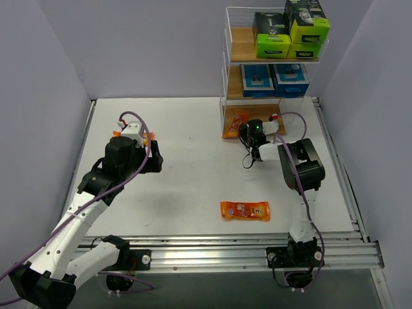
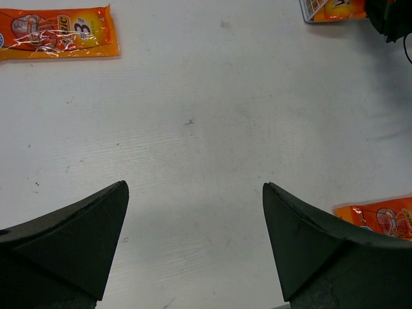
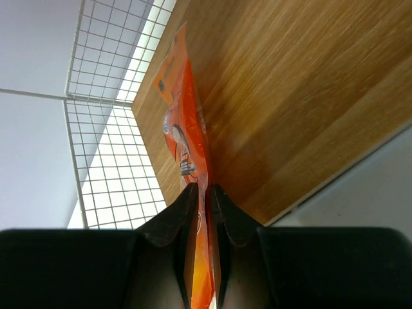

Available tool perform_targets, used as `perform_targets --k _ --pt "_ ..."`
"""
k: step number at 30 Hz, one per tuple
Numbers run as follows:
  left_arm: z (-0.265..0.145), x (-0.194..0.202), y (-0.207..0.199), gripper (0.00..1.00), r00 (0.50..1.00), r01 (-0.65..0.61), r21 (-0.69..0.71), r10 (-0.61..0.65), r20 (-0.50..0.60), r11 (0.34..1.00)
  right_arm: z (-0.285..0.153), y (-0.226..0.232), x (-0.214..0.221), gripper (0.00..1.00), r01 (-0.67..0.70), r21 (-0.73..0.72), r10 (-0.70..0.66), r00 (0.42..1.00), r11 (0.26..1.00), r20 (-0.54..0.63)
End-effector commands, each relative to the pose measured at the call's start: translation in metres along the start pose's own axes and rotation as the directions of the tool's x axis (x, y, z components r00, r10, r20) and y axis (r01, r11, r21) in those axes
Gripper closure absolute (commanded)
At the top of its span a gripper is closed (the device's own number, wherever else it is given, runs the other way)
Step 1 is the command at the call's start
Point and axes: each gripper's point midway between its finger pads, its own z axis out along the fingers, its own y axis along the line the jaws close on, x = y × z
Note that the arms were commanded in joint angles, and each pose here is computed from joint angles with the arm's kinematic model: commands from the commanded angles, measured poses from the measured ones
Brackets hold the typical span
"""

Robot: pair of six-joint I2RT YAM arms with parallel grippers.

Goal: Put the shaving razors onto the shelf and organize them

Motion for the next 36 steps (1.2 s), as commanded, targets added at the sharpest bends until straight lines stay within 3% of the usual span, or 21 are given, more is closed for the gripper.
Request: perform_targets --k 1,19,24,36 --pt "-0.002 -0.012 -0.007 0.06 0.999 -0.005 0.028 0.004 0.036 1.0 0.01 0.021 -0.009 0.91 -0.044 -0.067 0.047 0.998 0.997 0.034" --pt "0.0 -0.008 -0.013 0.06 1.0 -0.018 0.04 0.017 0.021 0.999 0.026 0.025 -0.002 0.9 -0.057 -0.092 0.059 0.998 0.994 0.028" --pt "0.001 -0.008 -0.012 0.06 1.0 -0.017 0.037 0.016 0.017 0.999 0.03 0.026 -0.002 0.98 -0.064 -0.096 0.067 0.997 0.993 0.03" --pt "0.003 -0.007 -0.013 0.06 1.0 -0.02 0.037 0.019 0.013 0.999 0.037 0.033 -0.012 0.99 -0.059 -0.103 0.065 0.997 0.993 0.048"
